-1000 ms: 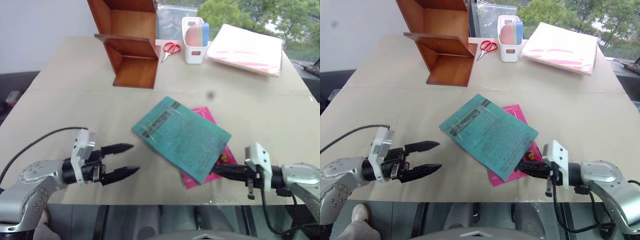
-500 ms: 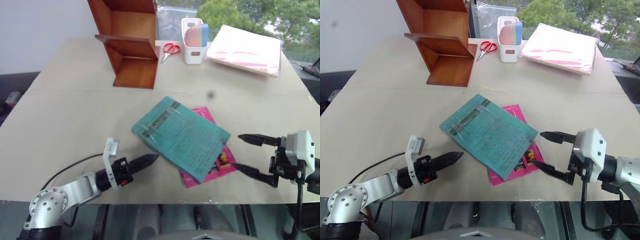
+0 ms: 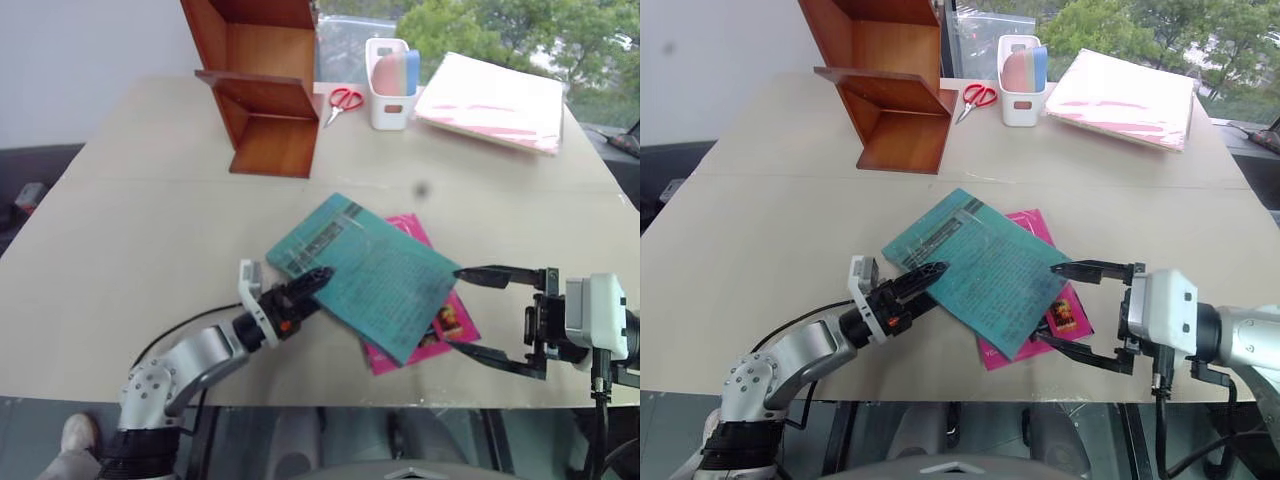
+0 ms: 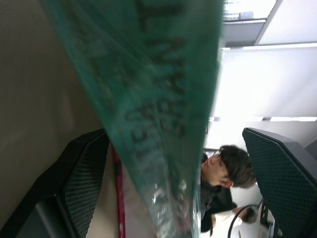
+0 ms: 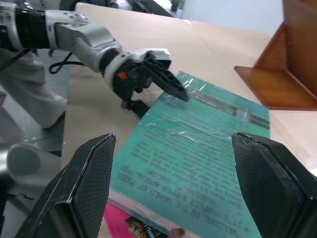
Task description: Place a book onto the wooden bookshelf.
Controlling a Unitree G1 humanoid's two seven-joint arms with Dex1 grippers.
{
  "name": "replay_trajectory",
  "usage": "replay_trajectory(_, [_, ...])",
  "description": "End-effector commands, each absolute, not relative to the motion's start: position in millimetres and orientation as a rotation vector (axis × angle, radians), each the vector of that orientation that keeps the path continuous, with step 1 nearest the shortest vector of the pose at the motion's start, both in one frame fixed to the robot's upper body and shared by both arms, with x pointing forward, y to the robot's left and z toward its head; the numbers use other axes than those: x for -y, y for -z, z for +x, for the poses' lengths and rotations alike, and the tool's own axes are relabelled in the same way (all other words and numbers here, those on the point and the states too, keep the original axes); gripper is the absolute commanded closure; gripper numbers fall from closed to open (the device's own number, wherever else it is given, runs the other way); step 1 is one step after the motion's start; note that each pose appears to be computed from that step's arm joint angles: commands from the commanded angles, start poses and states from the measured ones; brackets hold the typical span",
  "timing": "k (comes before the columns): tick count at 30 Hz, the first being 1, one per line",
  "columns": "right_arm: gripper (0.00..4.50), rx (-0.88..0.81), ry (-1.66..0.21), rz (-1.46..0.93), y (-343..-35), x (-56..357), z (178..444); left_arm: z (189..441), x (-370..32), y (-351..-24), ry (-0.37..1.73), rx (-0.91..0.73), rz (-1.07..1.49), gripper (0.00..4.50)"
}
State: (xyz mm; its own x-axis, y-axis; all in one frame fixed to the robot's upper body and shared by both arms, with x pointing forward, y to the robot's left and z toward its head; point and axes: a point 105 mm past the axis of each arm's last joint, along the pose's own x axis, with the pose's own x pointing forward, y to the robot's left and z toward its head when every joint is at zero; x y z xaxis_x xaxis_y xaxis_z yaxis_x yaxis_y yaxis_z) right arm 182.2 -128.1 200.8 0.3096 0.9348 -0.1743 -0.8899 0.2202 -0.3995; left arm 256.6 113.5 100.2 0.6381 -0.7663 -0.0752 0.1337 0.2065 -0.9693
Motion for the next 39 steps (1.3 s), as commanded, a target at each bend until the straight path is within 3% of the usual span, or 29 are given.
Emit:
replay_trajectory(1, [0.63, 0.137, -1.281, -0.511, -206, 127, 179, 256, -105, -102, 0.709, -0.654, -1.236, 0.4])
replay_trajectory(2, [0.63, 0.137, -1.28, -0.514, -206, 127, 179, 257, -105, -98, 0.702, -0.664, -1.237, 0.52])
replay_trajectory(4, [0.63, 0.137, -1.277, -0.517, -207, 128, 178, 257, -106, -93, 0.693, -0.673, -1.238, 1.42])
replay_trajectory(5, [0.63, 0.136, -1.276, -0.519, -207, 128, 178, 258, -107, -92, 0.691, -0.674, -1.239, 1.56])
replay_trajectory(9, [0.63, 0.137, -1.26, -0.524, -208, 130, 180, 260, -121, -95, 0.706, -0.618, -1.245, 3.32])
replay_trajectory(14, [0.63, 0.164, -1.249, -0.499, -209, 129, 183, 265, -158, -144, 0.826, -0.354, -1.09, 3.32])
replay_trajectory(19, [0.63, 0.211, -1.257, -0.484, -213, 123, 191, 293, -166, -211, 0.907, -0.135, -0.703, 3.32])
replay_trajectory(22, [0.63, 0.225, -1.258, -0.484, -214, 122, 195, 304, -147, -248, 0.997, -0.039, -0.533, 3.32])
replay_trajectory(24, [0.63, 0.242, -1.248, -0.486, -217, 121, 198, 300, -113, -290, 1.11, 0.071, -0.236, 3.32])
replay_trajectory(27, [0.63, 0.253, -1.238, -0.486, -218, 120, 201, 294, -86, -312, 1.173, 0.214, 0.191, 3.32])
replay_trajectory(30, [0.63, 0.267, -1.224, -0.487, -219, 119, 203, 306, -73, -324, 1.098, 0.431, 0.721, 3.32])
replay_trajectory(33, [0.63, 0.284, -1.211, -0.489, -220, 118, 205, 328, -72, -351, 0.957, 0.553, 1.034, 3.32])
replay_trajectory(39, [0.63, 0.313, -1.198, -0.486, -219, 114, 212, 368, -87, -394, 0.744, 0.569, 1.442, 3.32])
